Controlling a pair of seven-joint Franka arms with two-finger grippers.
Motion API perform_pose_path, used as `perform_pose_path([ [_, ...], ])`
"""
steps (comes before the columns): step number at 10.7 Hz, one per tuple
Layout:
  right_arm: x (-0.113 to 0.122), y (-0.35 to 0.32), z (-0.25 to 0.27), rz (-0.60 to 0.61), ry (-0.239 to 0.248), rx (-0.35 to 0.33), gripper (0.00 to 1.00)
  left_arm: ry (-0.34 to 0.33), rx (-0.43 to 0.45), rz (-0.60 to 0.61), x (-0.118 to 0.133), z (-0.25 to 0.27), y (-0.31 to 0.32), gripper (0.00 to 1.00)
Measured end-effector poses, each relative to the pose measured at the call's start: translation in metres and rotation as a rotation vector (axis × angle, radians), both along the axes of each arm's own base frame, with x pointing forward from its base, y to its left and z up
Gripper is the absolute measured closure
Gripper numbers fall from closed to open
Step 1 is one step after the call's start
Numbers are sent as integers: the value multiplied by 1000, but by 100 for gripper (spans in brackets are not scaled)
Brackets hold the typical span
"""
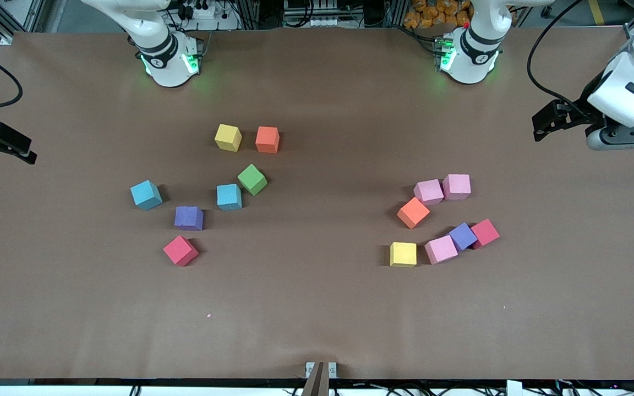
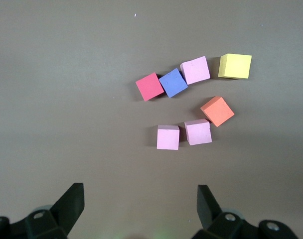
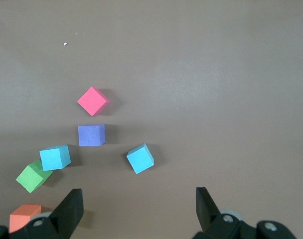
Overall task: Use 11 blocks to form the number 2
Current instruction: 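Reach the left gripper to pink while the right gripper reaches purple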
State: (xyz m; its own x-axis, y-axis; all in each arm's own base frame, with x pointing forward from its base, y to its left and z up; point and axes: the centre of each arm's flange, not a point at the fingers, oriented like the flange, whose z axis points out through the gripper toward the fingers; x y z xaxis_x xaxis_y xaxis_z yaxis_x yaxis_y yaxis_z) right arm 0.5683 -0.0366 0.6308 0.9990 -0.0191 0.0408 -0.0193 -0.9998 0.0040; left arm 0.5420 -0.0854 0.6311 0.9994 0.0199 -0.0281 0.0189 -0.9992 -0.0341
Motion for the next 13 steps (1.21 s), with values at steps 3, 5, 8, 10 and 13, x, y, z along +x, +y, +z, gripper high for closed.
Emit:
perform_pose_path([
  [3,0,0,0,0,0,0,0,29,-19,23,0,-5,8,0],
  [5,0,0,0,0,0,0,0,62,-18,26,1,-19,9,0],
  [8,1,1,-2,3,2,0,0,134,-15,89,-1,-85,-39,0],
  [10,10,6,-18,12,26,4,0,140,-10,143,-9,-138,-77,0],
  [13,44,17,-80,34,81,19,0,121,-10,184,-24,-217,-110,0],
])
